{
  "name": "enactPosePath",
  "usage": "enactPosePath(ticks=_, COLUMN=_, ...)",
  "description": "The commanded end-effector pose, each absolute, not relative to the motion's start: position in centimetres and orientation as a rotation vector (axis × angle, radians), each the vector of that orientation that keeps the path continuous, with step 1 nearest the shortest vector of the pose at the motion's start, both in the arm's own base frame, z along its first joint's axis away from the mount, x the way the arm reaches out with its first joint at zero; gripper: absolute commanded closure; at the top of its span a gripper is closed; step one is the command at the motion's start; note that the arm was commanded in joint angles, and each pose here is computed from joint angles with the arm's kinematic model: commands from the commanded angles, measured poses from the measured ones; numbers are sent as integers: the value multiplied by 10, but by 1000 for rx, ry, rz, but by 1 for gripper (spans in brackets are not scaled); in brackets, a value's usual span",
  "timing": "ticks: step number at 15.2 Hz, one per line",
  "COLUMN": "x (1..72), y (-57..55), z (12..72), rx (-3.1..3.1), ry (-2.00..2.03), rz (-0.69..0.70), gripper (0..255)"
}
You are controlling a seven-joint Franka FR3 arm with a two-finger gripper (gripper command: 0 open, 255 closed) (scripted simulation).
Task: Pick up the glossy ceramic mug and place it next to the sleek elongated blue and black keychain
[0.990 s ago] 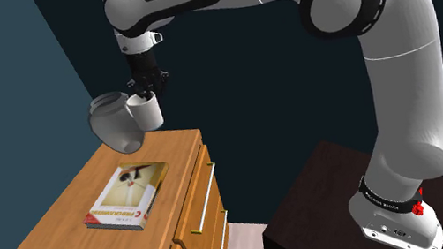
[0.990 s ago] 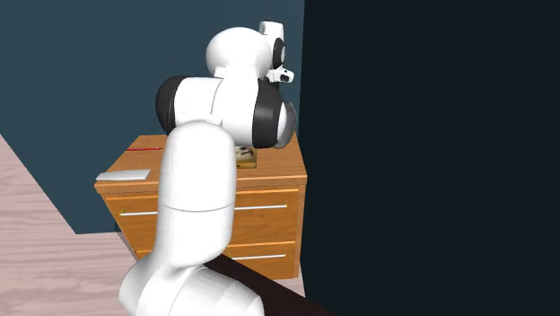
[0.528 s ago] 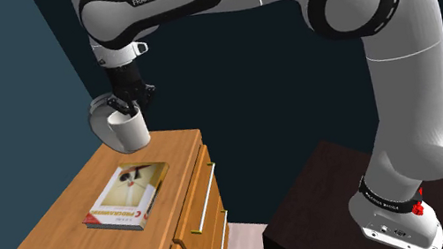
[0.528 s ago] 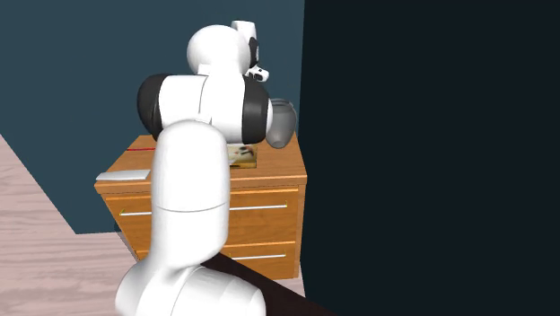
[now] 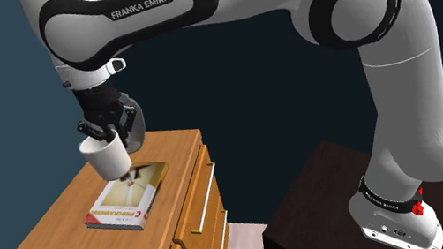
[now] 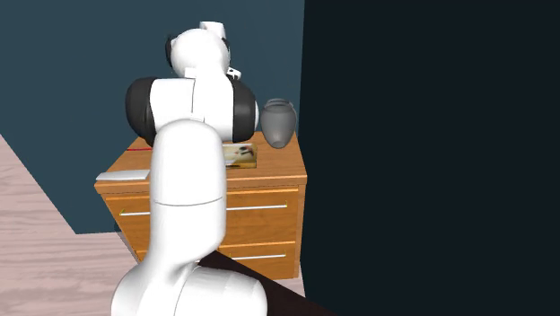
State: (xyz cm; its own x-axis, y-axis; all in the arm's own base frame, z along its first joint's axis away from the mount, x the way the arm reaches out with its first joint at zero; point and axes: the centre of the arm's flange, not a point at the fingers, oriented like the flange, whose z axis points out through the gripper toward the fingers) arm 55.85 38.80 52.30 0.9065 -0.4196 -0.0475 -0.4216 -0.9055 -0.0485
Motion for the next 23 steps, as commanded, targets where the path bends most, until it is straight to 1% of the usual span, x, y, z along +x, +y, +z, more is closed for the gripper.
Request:
enactPosePath(ticks=1, x=545, y=413, z=524, rx=-3010, ry=667, rz=55, gripper=255)
enactPosePath(ticks=13, x=480, y=551, z=524, rx=-3010, ry=667, rz=55, gripper=255)
enactPosePath(ticks=23, x=480, y=551, z=472, rx=-3010, ry=667, rz=55, gripper=255)
